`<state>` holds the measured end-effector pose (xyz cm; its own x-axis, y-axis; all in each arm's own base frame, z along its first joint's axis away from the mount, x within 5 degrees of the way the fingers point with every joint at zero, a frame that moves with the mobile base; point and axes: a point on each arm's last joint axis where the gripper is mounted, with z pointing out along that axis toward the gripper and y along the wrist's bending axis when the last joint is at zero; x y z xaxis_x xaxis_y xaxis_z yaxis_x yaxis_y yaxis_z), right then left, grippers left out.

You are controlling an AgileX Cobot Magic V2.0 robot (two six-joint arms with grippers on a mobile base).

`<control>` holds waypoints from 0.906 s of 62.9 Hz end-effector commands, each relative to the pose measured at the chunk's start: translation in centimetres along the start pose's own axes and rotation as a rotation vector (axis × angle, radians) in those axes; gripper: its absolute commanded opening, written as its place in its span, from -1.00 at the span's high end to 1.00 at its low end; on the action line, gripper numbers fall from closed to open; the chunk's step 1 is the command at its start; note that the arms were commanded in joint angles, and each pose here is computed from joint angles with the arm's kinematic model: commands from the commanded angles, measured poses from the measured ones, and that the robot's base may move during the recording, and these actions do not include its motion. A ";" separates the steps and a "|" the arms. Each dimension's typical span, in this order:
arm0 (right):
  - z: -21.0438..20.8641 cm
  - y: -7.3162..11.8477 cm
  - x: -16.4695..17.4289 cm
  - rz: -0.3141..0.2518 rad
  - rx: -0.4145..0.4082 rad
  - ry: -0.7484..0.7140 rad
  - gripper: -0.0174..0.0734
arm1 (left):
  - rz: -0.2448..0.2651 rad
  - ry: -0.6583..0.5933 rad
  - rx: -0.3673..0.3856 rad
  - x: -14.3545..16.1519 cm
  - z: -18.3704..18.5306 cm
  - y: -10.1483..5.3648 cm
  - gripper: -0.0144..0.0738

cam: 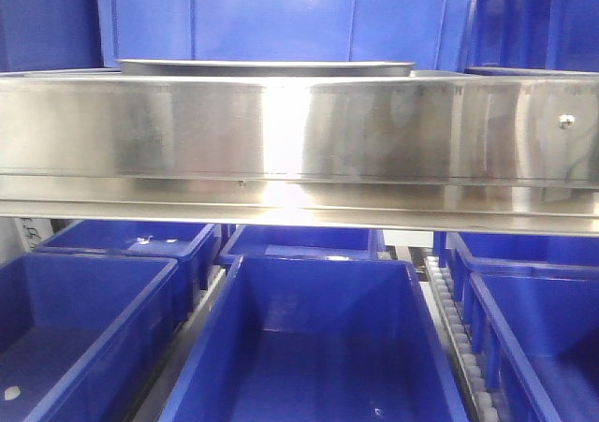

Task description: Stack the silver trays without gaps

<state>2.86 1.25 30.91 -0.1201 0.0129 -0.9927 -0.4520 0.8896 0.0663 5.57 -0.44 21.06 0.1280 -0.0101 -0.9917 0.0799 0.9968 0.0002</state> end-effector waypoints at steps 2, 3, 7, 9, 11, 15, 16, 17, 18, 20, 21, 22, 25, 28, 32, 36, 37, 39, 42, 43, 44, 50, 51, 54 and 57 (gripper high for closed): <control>-0.2 0.1 -1.6 -0.019 -0.004 -0.104 0.51 | 0.000 -0.159 -0.023 -1.3 -0.4 0.1 0.77; -0.2 0.1 -1.6 -0.019 -0.004 -0.103 0.51 | 0.000 -0.154 -0.022 -1.3 -0.4 0.1 0.77; -0.2 0.1 -1.6 -0.019 -0.004 -0.104 0.51 | 0.000 -0.157 -0.023 -1.3 -0.4 0.1 0.77; -0.2 0.1 -1.6 -0.019 -0.004 -0.103 0.51 | 0.000 -0.157 -0.023 -1.3 -0.4 0.1 0.77; -0.2 0.1 -1.6 -0.019 -0.004 -0.103 0.51 | 0.000 -0.157 -0.023 -1.3 -0.4 0.1 0.77; -0.2 0.1 -1.6 -0.019 -0.004 -0.103 0.51 | 0.000 -0.155 -0.023 -1.3 -0.4 0.1 0.77; -0.2 0.1 -1.6 -0.019 -0.004 -0.103 0.51 | 0.000 -0.155 -0.023 -1.3 -0.4 0.1 0.77; -0.2 0.1 -1.6 -0.019 -0.004 -0.103 0.51 | 0.000 -0.155 -0.023 -1.3 -0.4 0.1 0.77; -0.2 0.1 -1.6 -0.019 -0.004 -0.103 0.51 | 0.000 -0.155 -0.023 -1.3 -0.4 0.1 0.77; -0.2 0.1 -1.6 -0.019 -0.004 -0.103 0.51 | 0.000 -0.155 -0.023 -1.3 -0.4 0.1 0.77; -0.2 0.1 -1.6 -0.019 -0.004 -0.103 0.51 | 0.000 -0.155 -0.023 -1.3 -0.4 0.1 0.77; -0.2 0.1 -1.6 -0.019 -0.004 -0.103 0.51 | 0.000 -0.155 -0.023 -1.3 -0.4 0.1 0.77; -0.2 0.1 -1.6 -0.019 -0.004 -0.103 0.51 | 0.000 -0.155 -0.023 -1.3 -0.4 0.1 0.77; -0.2 0.1 -1.6 -0.019 -0.004 -0.103 0.51 | 0.000 -0.155 -0.023 -1.3 -0.4 0.1 0.77; -0.2 0.1 -1.6 -0.019 -0.004 -0.103 0.51 | 0.000 -0.155 -0.023 -1.3 -0.4 0.1 0.77; -0.2 0.1 -1.6 -0.019 -0.004 -0.103 0.51 | 0.000 -0.155 -0.023 -1.3 -0.4 0.1 0.77; -0.2 0.1 -1.6 -0.019 -0.004 -0.103 0.51 | 0.000 -0.155 -0.023 -1.3 -0.4 0.1 0.77; -0.2 0.1 -1.6 -0.019 -0.004 -0.103 0.51 | 0.000 -0.155 -0.023 -1.3 -0.4 0.1 0.77; -0.2 0.1 -1.6 -0.019 -0.004 -0.103 0.51 | 0.000 -0.155 -0.023 -1.3 -0.4 0.1 0.78; -0.2 0.1 -1.6 -0.019 -0.004 -0.103 0.51 | 0.000 -0.155 -0.023 -1.3 -0.4 0.1 0.78; -0.2 0.1 -1.6 -0.019 -0.004 -0.103 0.51 | 0.000 -0.155 -0.023 -1.3 -0.4 0.1 0.78; -0.2 0.1 -1.6 -0.020 -0.004 -0.105 0.51 | 0.000 -0.155 -0.023 -1.3 -0.4 0.1 0.78; -0.2 0.1 -1.6 -0.021 -0.003 -0.105 0.51 | 0.000 -0.155 -0.023 -1.3 -0.4 0.1 0.78; -0.2 0.1 -1.7 -0.025 0.007 -0.116 0.51 | 0.000 -0.155 -0.023 -1.3 -0.4 0.1 0.78; -0.2 0.0 -1.7 -0.044 0.037 -0.120 0.51 | 0.000 -0.155 -0.023 -1.3 -0.4 0.1 0.78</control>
<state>2.87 1.23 30.92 -0.1154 0.0069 -0.9933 -0.4474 0.8925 0.0581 5.57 -0.35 21.12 0.1486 -0.0098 -0.9889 0.0656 0.9978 0.0000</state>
